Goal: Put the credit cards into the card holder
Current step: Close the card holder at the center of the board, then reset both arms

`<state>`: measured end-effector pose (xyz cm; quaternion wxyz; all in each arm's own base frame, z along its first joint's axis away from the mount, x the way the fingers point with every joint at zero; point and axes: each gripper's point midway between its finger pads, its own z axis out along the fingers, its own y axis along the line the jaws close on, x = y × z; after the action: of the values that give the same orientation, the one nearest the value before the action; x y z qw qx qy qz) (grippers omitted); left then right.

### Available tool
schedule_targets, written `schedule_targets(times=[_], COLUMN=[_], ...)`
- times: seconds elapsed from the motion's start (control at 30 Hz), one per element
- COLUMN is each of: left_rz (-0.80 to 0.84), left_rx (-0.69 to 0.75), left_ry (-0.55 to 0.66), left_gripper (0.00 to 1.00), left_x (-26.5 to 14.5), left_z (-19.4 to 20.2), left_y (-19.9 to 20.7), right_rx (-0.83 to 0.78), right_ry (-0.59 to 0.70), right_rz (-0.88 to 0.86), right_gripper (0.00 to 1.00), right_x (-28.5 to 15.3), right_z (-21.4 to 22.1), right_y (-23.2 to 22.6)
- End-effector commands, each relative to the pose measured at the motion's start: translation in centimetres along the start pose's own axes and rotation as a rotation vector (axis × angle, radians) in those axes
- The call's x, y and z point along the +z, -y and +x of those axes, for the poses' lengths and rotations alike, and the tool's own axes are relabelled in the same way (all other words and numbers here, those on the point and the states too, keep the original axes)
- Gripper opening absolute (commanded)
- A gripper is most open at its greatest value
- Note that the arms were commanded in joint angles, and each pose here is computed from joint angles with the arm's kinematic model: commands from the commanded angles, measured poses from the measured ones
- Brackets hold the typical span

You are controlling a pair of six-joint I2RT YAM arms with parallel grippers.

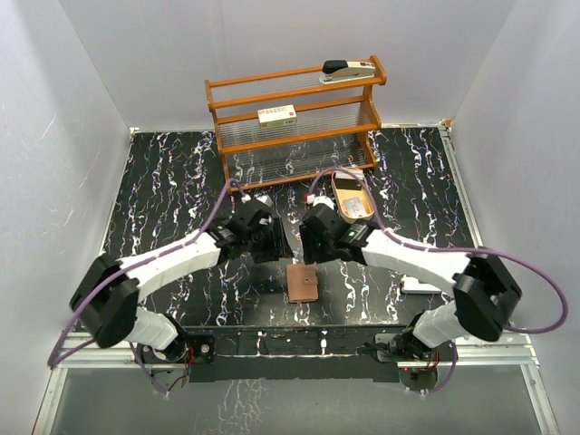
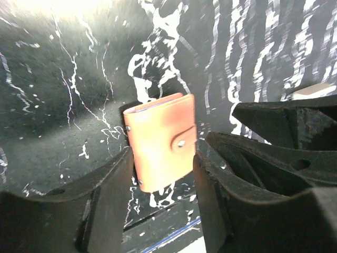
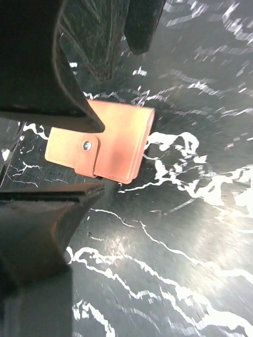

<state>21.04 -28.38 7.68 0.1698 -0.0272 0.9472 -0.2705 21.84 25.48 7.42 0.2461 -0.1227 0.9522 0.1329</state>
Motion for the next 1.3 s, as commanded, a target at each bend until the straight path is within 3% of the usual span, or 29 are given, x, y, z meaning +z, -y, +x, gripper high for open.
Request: schedule_targets(times=[0.0,0.03,0.07,0.1,0.13,0.17,0.2,0.43,0.57,0.77,1.27], left_rz=[-0.026,-0.023,-0.033,-0.034,-0.030,-0.023,-0.012,0.119,0.159,0.177,0.146], left_rx=[0.076,0.086,0.096,0.106,0.115,0.125,0.136,0.221,0.203,0.193,0.173], left_ry=[0.195,0.226,0.248,0.274,0.302,0.330,0.355,0.475,0.535,0.564,0.557], left_gripper=[0.51,0.54,0.65,0.89,0.97,0.98,0.99,0.99,0.99,0.99,0.99], left_x=[-6.3,-7.6,-8.9,-10.2,-11.6,-12.9,-14.3,-22.1,-23.8,-24.1,-22.1], left_z=[-4.0,-4.6,-4.9,-5.3,-5.7,-6.1,-6.5,-6.6,-6.3,-5.7,-5.6], left_y=[1.3,1.6,1.5,1.7,1.9,2.2,2.5,4.3,3.8,2.9,1.9], right_rx=[0.028,0.038,0.048,0.058,0.070,0.080,0.088,0.147,0.230,0.328,0.327], right_ry=[0.274,0.307,0.338,0.373,0.406,0.439,0.468,0.573,0.649,0.714,0.722], right_rz=[-0.017,-0.026,-0.036,-0.050,-0.066,-0.082,-0.102,-0.180,-0.225,-0.220,-0.278], right_gripper=[0.47,0.54,0.60,0.69,0.78,0.95,0.98,0.98,0.98,0.98,0.98], right_x=[-6.6,-7.8,-9.0,-10.4,-11.6,-12.9,-14.2,-20.0,-22.1,-22.8,-22.5], right_z=[-7.3,-8.0,-8.6,-9.2,-9.8,-10.3,-10.7,-11.6,-11.9,-12.0,-11.3], right_y=[-0.4,-0.5,-0.5,-0.6,-0.6,-0.7,-0.8,-0.7,-0.3,1.0,0.5])
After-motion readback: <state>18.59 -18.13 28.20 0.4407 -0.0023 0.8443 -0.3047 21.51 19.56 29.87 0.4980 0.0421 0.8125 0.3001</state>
